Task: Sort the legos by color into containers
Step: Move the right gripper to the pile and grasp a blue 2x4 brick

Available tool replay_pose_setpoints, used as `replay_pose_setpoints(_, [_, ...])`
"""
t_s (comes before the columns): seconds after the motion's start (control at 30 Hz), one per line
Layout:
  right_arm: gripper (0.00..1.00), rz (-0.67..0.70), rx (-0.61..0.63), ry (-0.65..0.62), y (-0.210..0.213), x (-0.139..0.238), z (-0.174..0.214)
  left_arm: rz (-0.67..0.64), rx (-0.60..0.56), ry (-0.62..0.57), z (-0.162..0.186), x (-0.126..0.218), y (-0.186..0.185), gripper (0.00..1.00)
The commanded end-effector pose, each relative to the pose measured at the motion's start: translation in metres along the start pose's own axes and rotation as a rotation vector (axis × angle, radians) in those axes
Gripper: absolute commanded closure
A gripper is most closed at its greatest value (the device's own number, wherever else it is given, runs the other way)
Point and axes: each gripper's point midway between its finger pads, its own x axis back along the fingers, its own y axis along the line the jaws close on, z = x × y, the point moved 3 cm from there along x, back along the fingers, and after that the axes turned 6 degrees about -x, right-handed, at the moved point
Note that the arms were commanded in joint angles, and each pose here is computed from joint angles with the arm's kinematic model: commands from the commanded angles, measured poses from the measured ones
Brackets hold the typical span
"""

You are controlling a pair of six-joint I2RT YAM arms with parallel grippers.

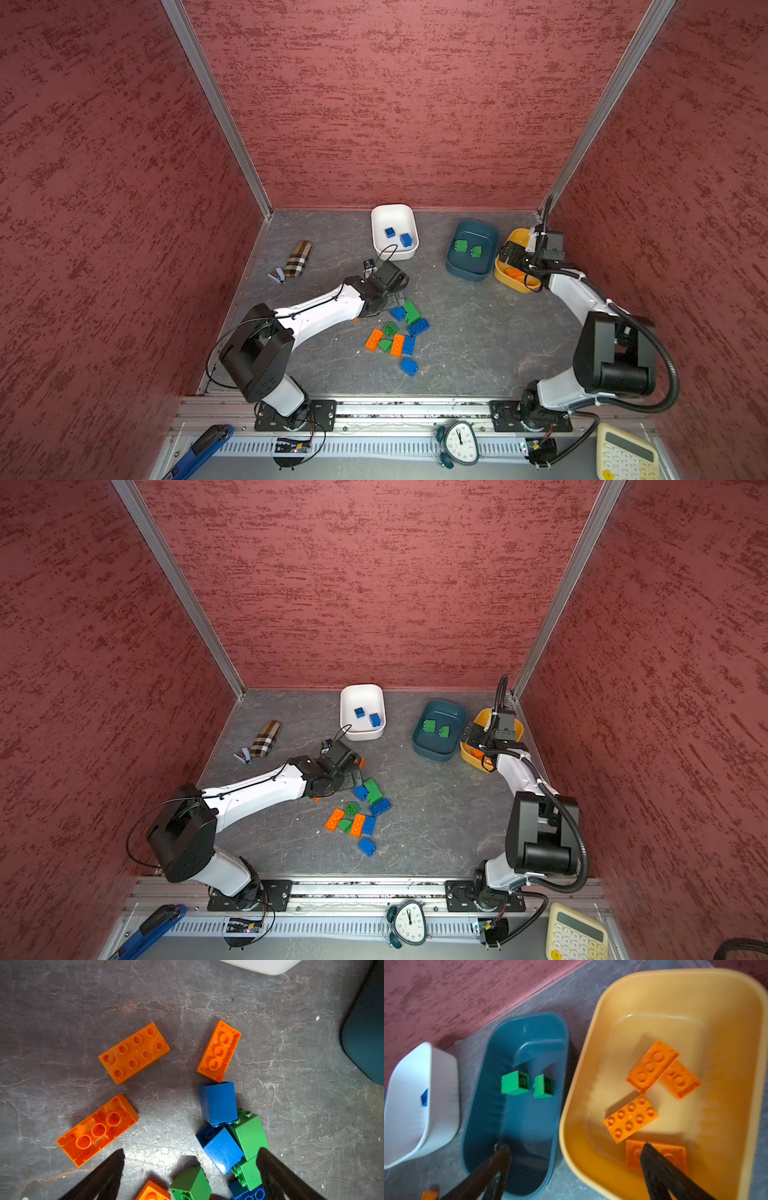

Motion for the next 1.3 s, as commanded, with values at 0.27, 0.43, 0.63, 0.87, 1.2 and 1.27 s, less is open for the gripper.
replay_pose_setpoints(0.27, [0.02, -0.256, 0.106, 0.182, 0.078, 0.023, 0.110, 0.066, 0.123, -0.002, -0.007, -0.011, -0.001, 0.00])
replay_pose_setpoints(0.43, [0.05, -0.335, 0.249, 0.292, 0.100, 0.029, 0.162, 0.059, 0.168, 0.008, -0.005, -0.013, 0.009, 0.01])
replay_pose_setpoints(0.63, [0.04, -0.390, 0.441, 0.391, 0.126, 0.034, 0.215, 0.056, 0.226, 0.014, -0.001, -0.014, 0.025, 0.01])
replay_pose_setpoints(0.87, [0.02, -0.336, 0.621, 0.465, 0.144, 0.025, 0.267, 0.048, 0.299, -0.002, 0.002, -0.012, 0.045, 0.01])
replay_pose_setpoints(1.2, [0.02, -0.249, 0.804, 0.485, 0.149, 0.022, 0.306, 0.032, 0.273, 0.002, 0.005, -0.012, 0.050, 0.01])
replay_pose_setpoints(1.27, [0.04, -0.203, 0.823, 0.465, 0.146, 0.019, 0.307, 0.037, 0.271, 0.007, 0.005, -0.014, 0.049, 0.00])
